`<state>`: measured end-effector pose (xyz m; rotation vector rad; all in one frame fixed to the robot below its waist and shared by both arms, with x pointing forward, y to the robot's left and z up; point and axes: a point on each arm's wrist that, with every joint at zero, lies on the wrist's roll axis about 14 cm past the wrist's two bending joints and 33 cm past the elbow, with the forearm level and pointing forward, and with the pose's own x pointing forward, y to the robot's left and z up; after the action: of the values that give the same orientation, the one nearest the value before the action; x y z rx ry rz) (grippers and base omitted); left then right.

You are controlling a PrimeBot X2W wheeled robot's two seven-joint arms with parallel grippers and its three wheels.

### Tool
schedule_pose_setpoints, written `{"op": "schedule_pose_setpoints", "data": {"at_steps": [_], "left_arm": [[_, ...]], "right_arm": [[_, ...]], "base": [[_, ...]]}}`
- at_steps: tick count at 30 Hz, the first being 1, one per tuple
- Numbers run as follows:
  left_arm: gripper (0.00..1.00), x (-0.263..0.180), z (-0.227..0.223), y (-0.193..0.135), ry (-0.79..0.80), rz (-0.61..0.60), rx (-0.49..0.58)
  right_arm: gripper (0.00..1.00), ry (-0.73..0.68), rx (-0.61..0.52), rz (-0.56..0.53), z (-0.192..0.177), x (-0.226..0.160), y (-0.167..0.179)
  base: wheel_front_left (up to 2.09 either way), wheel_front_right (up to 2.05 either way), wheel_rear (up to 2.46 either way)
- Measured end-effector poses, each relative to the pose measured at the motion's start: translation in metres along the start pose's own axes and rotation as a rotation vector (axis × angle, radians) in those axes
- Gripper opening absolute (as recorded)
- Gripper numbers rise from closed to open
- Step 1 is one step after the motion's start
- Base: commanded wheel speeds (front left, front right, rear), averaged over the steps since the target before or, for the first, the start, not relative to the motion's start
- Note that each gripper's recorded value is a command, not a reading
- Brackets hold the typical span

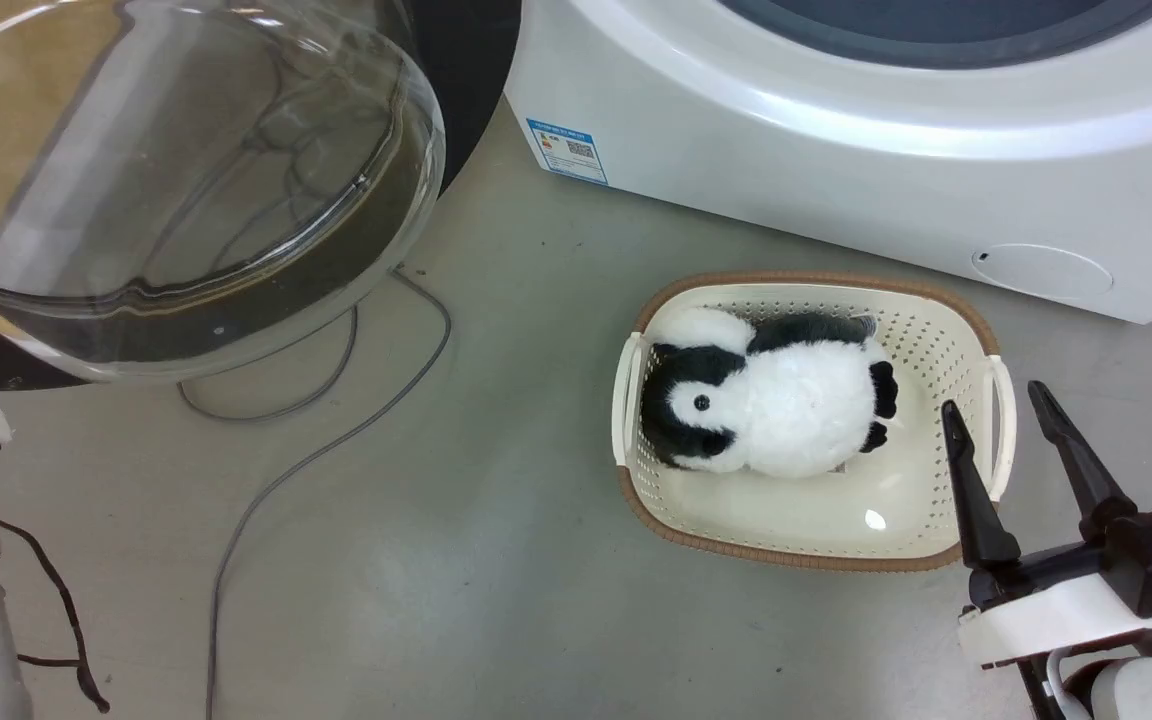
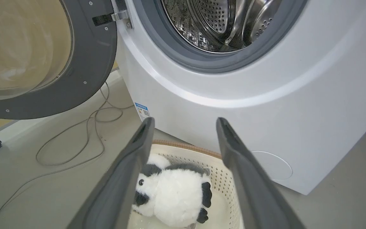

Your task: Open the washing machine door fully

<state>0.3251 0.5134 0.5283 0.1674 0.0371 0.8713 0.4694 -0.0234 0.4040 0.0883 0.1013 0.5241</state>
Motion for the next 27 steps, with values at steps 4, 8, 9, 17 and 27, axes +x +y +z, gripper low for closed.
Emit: {"op": "schedule_pose_setpoints", "data": {"at_steps": [4,8,9,17,27], "left_arm": [[0.0,0.0,0.004,-0.004,-0.013,-0.017,0.002],[0.0,-0.003,0.018,-0.008,-0.057,-0.042,-0.014],[0.0,-0.005,0.021,-0.008,-0.068,-0.045,-0.02],[0.0,-0.03,0.037,-0.01,-0.129,-0.09,-0.069],[0.0,-0.071,0.059,-0.038,-0.22,-0.224,-0.116]], "right_arm": [[1.0,-0.007,-0.004,-0.009,0.004,-0.002,-0.002],[1.0,-0.028,-0.009,-0.018,0.015,-0.004,-0.001],[1.0,-0.037,-0.01,-0.022,0.019,-0.005,-0.001],[1.0,-0.103,-0.026,-0.04,0.053,-0.017,0.006],[1.0,-0.169,-0.068,-0.092,0.088,-0.048,0.002]], "base": [[0.0,0.0,0.0],[0.0,0.0,0.0],[0.0,0.0,0.0],[0.0,0.0,0.0],[0.0,0.0,0.0]]}}
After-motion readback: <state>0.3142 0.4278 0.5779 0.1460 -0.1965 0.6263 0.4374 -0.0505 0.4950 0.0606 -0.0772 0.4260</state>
